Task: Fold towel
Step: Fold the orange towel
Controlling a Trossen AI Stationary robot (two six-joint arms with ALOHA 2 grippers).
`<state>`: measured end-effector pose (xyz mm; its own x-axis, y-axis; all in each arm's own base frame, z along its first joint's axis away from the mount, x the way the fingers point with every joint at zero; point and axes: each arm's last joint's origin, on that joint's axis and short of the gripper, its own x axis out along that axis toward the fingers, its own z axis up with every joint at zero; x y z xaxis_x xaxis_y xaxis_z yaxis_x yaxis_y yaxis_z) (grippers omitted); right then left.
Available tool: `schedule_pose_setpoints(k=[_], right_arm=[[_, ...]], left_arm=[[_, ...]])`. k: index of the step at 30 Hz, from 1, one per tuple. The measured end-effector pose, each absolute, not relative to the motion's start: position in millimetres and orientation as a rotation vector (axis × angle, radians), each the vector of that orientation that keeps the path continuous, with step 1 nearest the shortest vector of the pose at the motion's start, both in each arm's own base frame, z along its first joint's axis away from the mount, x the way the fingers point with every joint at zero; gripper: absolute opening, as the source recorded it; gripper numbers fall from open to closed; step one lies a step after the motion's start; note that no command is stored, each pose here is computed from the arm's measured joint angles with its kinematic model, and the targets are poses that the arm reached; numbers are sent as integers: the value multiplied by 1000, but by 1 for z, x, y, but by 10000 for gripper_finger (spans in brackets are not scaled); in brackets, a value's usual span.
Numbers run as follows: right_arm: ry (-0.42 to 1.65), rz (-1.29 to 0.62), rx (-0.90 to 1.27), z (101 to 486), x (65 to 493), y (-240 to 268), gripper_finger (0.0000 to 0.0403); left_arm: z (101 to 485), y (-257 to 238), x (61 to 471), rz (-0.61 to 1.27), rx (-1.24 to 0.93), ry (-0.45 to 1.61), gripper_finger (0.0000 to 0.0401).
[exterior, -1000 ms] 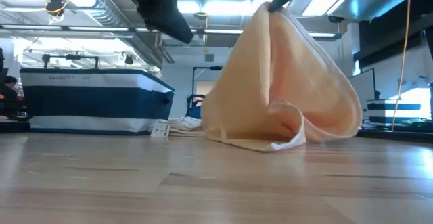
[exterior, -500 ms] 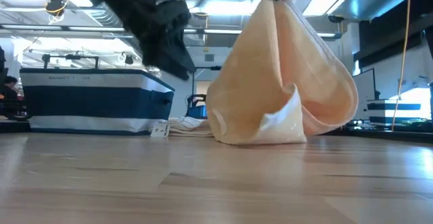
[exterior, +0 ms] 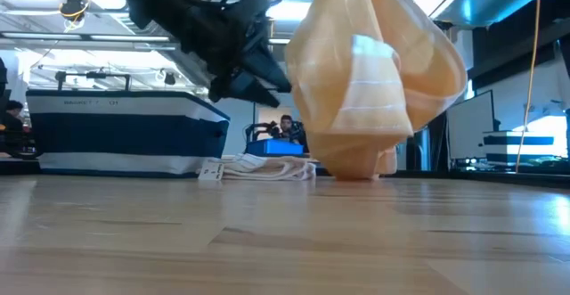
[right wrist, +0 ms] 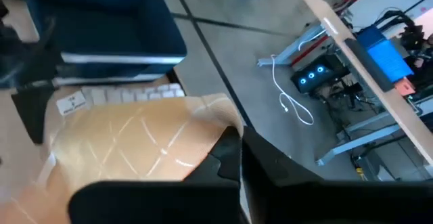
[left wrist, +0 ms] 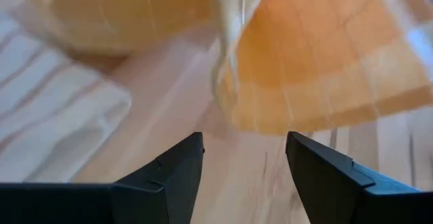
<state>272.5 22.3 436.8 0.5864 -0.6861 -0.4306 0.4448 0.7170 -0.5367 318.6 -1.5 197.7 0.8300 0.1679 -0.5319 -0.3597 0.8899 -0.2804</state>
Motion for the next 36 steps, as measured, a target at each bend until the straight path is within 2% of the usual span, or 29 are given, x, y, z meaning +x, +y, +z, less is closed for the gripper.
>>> schedule_pose_setpoints(k=[5, 11, 16, 21, 26, 29, 34, 36], right_arm=[[655, -677, -402, 442, 271, 22, 5], [657, -677, -403, 442, 271, 22, 5], [659, -692, -398, 442, 272, 18, 5], [658, -698, -389, 442, 273, 14, 5], [649, -694, -399, 443, 273, 15, 5], [652, -694, -402, 443, 273, 15, 5], [654, -693, -405, 443, 273, 15, 5], [655, -684, -402, 443, 273, 15, 5]], left_arm=[[196, -20, 326, 166, -301, 478, 205], [205, -61, 330, 13, -46, 368, 205], [198, -78, 335, 107, 173, 331, 205], [184, -74, 353, 228, 204, 363, 205], [185, -65, 368, 307, 207, 333, 203], [189, -66, 370, 300, 224, 325, 171], [187, -72, 367, 260, 303, 374, 36], [184, -70, 366, 262, 321, 411, 12]])
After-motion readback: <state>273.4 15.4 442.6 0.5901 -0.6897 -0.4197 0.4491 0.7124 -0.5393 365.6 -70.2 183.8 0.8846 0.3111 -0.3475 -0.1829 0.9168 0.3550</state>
